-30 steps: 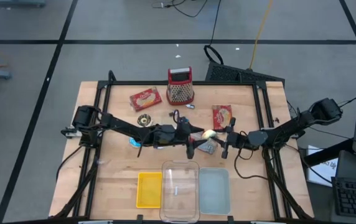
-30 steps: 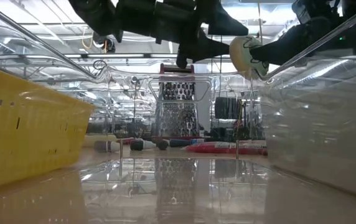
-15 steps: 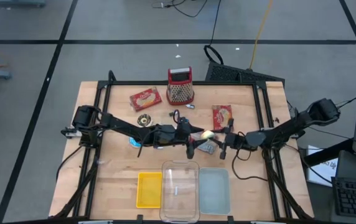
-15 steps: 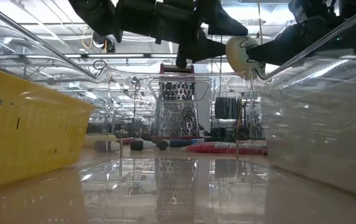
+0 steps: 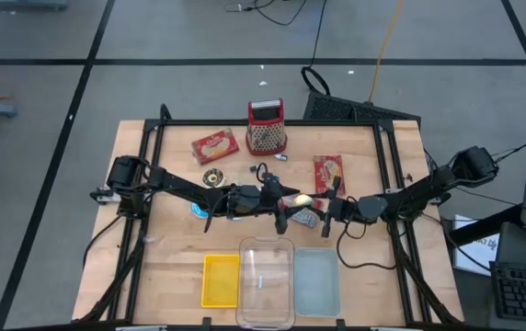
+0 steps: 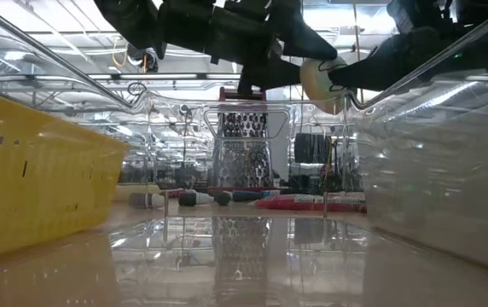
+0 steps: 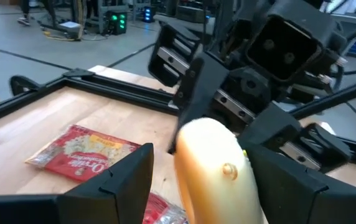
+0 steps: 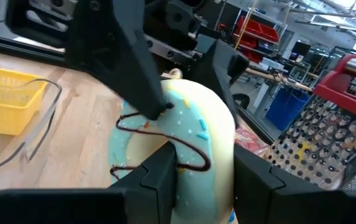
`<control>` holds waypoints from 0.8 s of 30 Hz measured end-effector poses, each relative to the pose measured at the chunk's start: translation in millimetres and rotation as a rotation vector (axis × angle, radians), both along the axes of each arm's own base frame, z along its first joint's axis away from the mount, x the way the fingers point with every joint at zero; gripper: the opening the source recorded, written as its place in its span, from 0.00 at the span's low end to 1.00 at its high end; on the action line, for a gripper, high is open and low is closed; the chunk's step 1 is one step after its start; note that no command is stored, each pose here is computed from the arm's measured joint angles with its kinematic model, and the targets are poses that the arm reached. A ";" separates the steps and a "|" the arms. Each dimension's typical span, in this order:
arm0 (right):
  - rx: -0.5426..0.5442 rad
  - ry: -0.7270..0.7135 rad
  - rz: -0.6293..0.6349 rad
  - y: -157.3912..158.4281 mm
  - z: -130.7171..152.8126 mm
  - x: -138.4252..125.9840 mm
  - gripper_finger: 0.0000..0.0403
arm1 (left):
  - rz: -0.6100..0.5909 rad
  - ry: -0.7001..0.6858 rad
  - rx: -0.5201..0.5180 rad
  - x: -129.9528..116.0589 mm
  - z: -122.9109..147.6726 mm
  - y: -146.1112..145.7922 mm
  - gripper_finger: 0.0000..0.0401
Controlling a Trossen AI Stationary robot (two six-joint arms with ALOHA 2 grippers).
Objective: Pick & Place Food Item
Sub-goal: Put the light blue donut into the yellow bin
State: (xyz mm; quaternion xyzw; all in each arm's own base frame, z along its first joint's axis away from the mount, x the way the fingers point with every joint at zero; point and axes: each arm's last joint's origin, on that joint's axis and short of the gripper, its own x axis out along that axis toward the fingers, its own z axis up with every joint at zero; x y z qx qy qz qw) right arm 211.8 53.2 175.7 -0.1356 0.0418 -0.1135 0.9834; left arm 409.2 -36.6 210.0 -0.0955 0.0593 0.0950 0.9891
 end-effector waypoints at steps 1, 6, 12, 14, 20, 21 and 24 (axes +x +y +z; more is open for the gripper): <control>0.001 0.000 0.004 0.1 0.0 0.0 0.28 | 0.005 0.000 -0.001 0.0 0.0 0.1 0.61; 0.002 0.000 0.023 0.6 0.0 0.1 0.28 | 0.003 0.000 0.000 0.0 0.0 -0.1 0.48; 0.006 -0.002 0.027 0.8 0.2 0.2 0.28 | -0.008 0.000 -0.001 0.0 0.0 -0.4 0.31; 0.036 -0.008 0.026 0.8 0.1 0.2 0.28 | -0.015 0.000 0.000 0.1 0.0 -0.5 0.26; 0.097 -0.027 0.030 1.7 4.4 -3.0 0.35 | -0.017 -0.001 0.013 0.0 0.7 -0.3 0.19; 0.107 -0.035 0.033 2.0 6.5 -4.4 0.37 | -0.017 -0.002 0.015 0.0 0.9 -0.3 0.18; 0.140 -0.083 0.050 3.3 17.4 -10.5 0.45 | -0.019 0.002 0.026 -1.7 4.7 -0.2 0.15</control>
